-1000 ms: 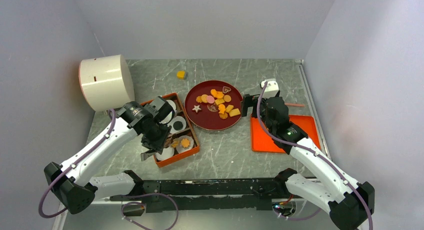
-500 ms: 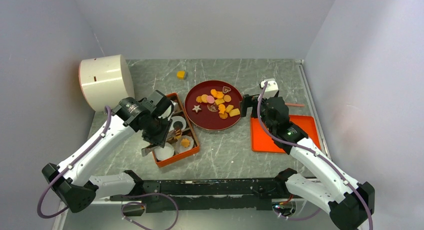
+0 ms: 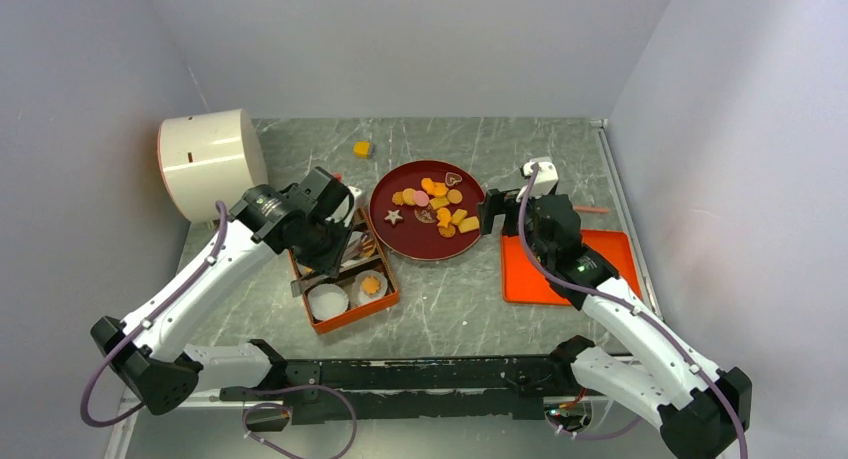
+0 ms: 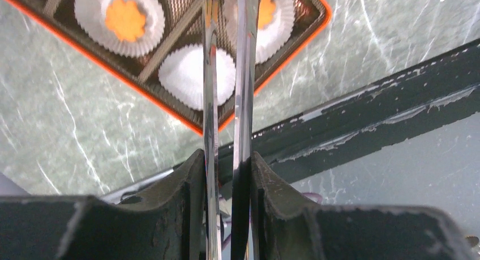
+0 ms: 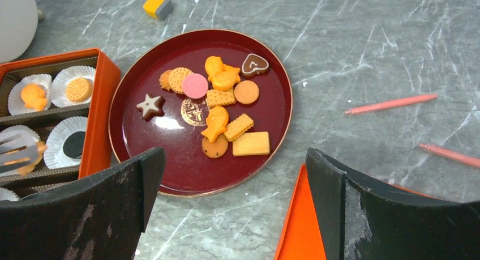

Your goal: Pack the cookies

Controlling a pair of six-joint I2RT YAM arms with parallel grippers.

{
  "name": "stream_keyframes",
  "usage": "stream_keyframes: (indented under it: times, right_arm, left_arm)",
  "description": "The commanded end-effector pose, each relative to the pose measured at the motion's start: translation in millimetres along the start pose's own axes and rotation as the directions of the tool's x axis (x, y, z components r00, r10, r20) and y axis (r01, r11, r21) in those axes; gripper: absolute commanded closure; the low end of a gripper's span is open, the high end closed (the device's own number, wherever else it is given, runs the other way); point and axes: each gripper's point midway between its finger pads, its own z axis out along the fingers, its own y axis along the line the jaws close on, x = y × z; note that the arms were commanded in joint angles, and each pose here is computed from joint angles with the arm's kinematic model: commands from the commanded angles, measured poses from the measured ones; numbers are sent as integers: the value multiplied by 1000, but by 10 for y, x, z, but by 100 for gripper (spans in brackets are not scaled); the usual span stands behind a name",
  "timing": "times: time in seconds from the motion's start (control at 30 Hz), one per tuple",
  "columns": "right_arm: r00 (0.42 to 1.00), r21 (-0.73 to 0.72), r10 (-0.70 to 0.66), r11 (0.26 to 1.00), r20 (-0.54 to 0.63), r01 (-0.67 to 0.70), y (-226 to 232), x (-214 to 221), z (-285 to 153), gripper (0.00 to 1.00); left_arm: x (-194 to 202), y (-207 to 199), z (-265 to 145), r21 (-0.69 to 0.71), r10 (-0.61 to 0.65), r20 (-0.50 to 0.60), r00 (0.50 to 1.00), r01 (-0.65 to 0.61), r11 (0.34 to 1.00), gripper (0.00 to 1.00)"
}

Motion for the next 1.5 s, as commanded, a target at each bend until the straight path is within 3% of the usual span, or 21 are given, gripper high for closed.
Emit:
stream_keyframes:
  times: [0.0,0.3,0.57,0.87,1.07,1.47]
  right_arm:
    - [998,-16,18,1000,63,-17,26,-183,-55,0]
    - [998,-78,6,997,60,-1,114,-169,-133,0]
    - [999,-134,6,991,49,1,224,-159,-100,0]
    - [1000,-326,-6,945,7,8,579,-58,-82,0]
    - [992,-418,-23,908,-125,-32,821,332,-13,0]
    - [905,-506,-240,862,-351,32,1671,1364,81,1]
  left_arm:
    - [-465,-144,17,51,76,142,987,-84,995,85]
    - [-772,-238,66,14,161,224,961,-169,986,85]
    - [-892,274,-17,-281,134,212,968,-71,957,88]
    - [-1015,801,-52,-369,95,228,969,-4,929,88]
    - [-1067,877,-63,-313,44,276,960,47,948,89]
    - [-937,815,-50,-272,31,251,967,40,962,89]
